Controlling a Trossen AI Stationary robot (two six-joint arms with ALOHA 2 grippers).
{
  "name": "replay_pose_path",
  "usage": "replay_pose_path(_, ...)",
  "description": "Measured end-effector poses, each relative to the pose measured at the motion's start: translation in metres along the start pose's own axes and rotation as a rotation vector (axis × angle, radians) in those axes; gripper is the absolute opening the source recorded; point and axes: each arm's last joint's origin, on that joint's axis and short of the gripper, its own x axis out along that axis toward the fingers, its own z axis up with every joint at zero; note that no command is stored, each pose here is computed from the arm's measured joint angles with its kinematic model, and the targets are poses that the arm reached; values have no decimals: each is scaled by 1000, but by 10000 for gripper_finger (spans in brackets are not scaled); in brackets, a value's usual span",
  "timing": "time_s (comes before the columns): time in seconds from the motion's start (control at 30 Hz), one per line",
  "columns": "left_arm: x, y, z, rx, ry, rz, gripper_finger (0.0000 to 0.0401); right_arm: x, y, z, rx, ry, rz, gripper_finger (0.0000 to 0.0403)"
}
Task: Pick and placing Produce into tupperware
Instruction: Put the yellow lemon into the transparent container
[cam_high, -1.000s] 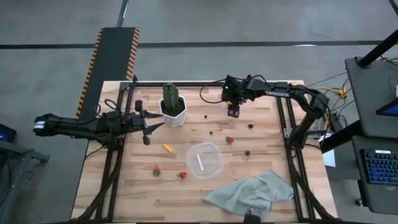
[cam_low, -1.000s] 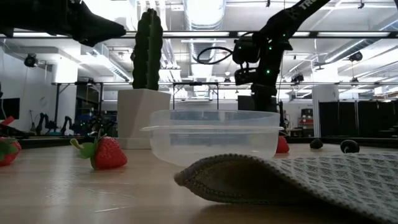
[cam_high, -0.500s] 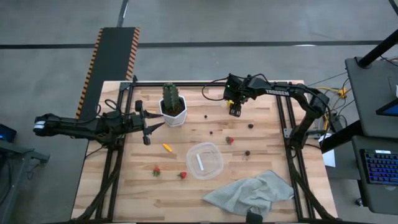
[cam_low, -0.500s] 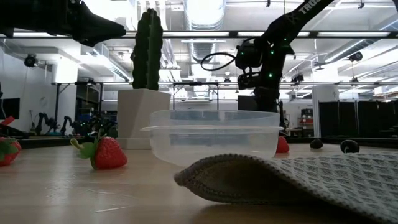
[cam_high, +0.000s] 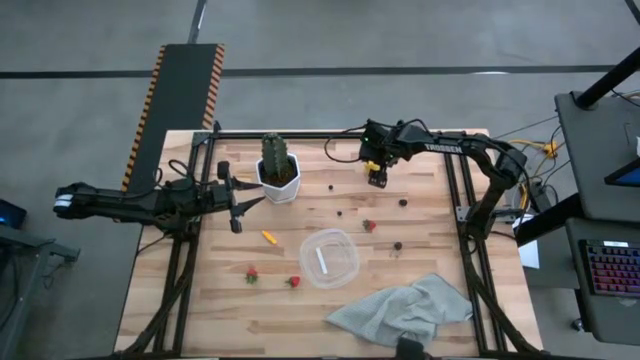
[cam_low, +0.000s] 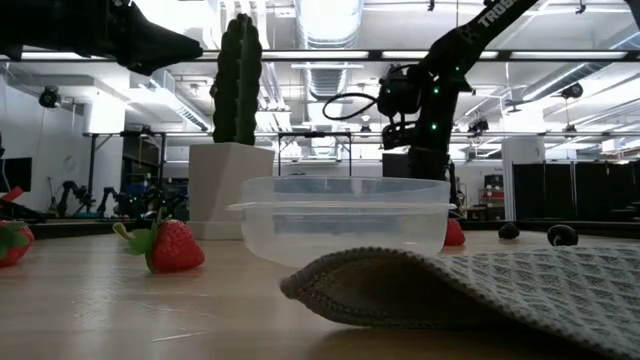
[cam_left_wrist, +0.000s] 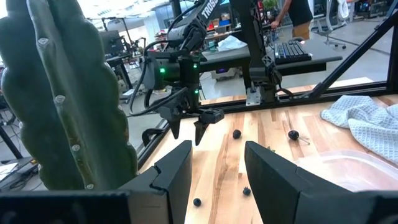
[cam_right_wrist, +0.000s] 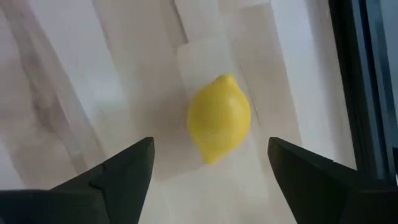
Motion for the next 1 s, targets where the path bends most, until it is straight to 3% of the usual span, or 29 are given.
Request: replay_pose_path(1.0,1,-1,-1,3,10,-2,135,22,-17,-14,49,-110,15,299)
